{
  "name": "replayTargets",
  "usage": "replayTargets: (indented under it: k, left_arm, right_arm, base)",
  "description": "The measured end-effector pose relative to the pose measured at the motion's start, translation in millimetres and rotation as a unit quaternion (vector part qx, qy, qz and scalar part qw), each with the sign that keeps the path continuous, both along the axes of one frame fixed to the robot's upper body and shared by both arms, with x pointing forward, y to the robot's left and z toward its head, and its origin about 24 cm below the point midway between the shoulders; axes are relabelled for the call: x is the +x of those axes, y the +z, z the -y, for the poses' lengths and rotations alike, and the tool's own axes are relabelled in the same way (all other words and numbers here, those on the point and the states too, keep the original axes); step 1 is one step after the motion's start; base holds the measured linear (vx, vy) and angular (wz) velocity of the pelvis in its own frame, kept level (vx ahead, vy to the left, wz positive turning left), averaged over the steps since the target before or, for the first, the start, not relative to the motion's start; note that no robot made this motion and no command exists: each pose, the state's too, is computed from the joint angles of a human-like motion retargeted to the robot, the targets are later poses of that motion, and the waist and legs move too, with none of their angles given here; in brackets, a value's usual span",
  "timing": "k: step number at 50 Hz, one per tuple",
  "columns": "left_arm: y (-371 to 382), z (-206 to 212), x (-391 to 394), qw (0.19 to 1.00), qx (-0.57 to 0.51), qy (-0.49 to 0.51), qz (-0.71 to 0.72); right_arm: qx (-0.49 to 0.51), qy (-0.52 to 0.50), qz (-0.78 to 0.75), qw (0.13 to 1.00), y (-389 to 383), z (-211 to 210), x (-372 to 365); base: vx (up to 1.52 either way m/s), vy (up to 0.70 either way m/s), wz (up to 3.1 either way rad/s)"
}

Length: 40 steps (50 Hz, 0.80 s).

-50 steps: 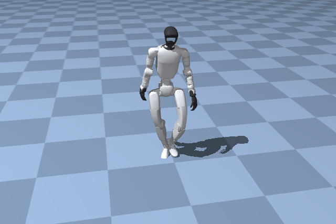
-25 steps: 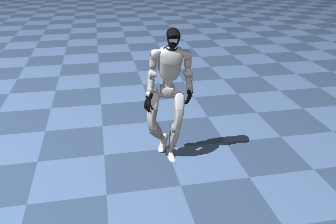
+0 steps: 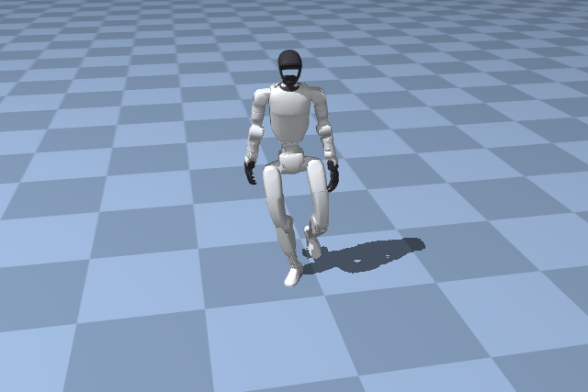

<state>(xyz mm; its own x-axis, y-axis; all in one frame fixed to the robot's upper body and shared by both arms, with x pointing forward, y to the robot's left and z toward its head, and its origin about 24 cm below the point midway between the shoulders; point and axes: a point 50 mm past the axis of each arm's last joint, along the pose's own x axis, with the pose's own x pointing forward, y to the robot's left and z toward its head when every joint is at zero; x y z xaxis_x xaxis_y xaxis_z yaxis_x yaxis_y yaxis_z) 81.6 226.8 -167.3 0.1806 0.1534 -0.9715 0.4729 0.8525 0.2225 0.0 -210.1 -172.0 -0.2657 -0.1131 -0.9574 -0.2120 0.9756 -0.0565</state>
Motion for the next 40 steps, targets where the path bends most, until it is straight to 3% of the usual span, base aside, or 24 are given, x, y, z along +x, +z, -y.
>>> replayTargets:
  k: [5, 12, 18, 30, 40]
  left_arm:
    - [-6.1, 3.3, -34.8, 0.999, 0.025, 0.01, -0.035]
    - [-11.2, 28.8, -89.0, 0.983, -0.053, 0.038, -0.17]
    - [-8.6, 27.3, -101.9, 0.968, -0.085, -0.006, -0.235]
    - [-9.5, 28.1, -33.1, 0.994, -0.055, 0.004, -0.094]
    - [21.8, -6.2, 70.9, 0.991, 0.029, -0.116, 0.053]
  right_arm:
    - [-0.012, 0.023, 0.03, 0.999, -0.4, -0.9, 22.7]
    - [-0.002, 0.086, 0.126, 0.988, 0.0, -7.0, 72.1]
    - [0.014, 0.119, 0.168, 0.978, 1.1, -16.6, 91.3]
    - [-0.003, 0.152, 0.129, 0.98, 0.5, -2.7, 75.5]
    - [0.001, 0.082, 0.128, 0.988, 0.3, 0.9, 69.0]
  base:
    - [0.39, 0.17, -0.3]
    - [0.32, 0.37, 0.5]
    - [0.53, 0.09, -0.07]
    - [0.56, 0.05, 0.12]
    - [0.3, -0.01, 0.36]
